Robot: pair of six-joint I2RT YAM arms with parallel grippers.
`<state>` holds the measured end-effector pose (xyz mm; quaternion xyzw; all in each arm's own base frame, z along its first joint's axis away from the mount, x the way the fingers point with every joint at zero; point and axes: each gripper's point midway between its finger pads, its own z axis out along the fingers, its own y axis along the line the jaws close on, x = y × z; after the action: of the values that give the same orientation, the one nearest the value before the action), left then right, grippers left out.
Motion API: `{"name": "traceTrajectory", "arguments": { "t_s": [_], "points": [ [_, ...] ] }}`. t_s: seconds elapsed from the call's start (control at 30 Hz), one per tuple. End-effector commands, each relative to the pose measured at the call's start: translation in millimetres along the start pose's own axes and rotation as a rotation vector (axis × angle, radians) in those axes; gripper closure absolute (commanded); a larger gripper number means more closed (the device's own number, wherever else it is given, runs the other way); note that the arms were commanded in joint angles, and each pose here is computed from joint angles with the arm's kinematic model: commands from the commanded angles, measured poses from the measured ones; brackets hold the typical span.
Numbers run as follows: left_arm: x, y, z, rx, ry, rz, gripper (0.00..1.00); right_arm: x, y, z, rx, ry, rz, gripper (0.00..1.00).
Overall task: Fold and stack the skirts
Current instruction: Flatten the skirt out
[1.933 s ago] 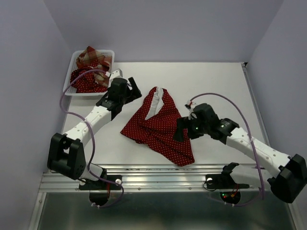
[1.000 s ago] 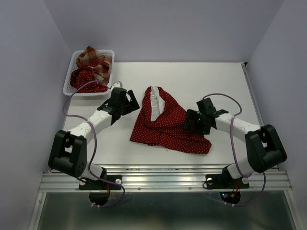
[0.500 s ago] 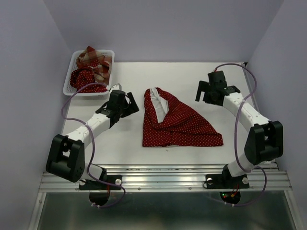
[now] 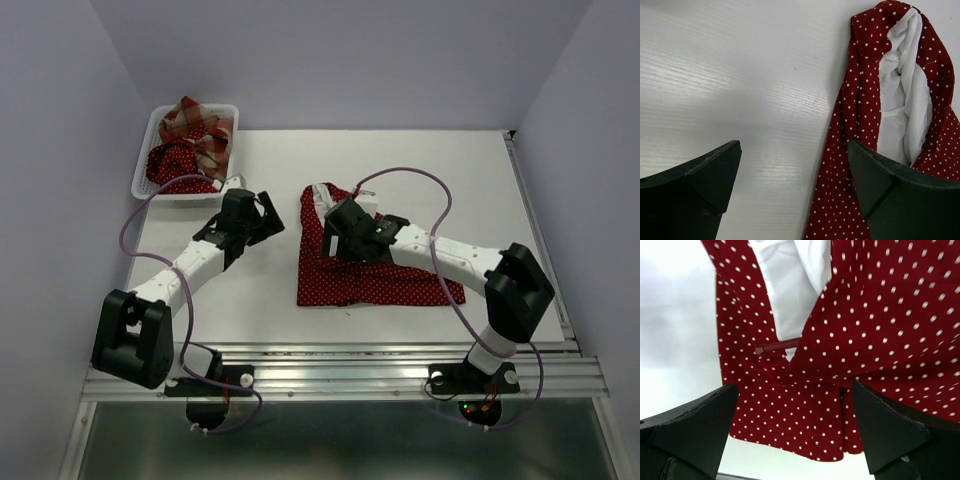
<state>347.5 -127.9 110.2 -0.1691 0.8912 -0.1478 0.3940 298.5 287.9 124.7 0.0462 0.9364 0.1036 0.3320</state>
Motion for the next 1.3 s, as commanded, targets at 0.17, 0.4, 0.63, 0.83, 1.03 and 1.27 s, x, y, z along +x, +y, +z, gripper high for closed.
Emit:
{"name": "traceTrajectory", "arguments": {
  "t_s": [0.17, 0.4, 0.63, 0.83, 1.03, 1.27],
  "points": [
    [-8, -1, -9, 0.027, -0.034, -0.001, 0.01, 13, 43, 22, -0.053, -0.07, 0.167, 0.0],
    [-8, 0, -11, 0.04, -0.041, -0.007, 0.01, 27, 35, 34, 0.005, -0.055, 0.195, 0.05],
    [-7, 0, -11, 0.054, -0.036, -0.008, 0.01, 28, 32, 45, 0.033, -0.079, 0.198, 0.3],
    [-9, 2, -13, 0.053, -0.045, -0.011, 0.01, 34, 22, 55, 0.098, -0.076, 0.183, 0.49],
    [-10, 1, -14, 0.059, -0.048, -0.013, 0.01, 28, 13, 58, 0.145, -0.119, 0.171, 0.72],
    [-15, -10, -15, 0.111, -0.05, 0.006, 0.01, 15, 0, 36, 0.143, -0.15, 0.023, 0.99]
  ]
}}
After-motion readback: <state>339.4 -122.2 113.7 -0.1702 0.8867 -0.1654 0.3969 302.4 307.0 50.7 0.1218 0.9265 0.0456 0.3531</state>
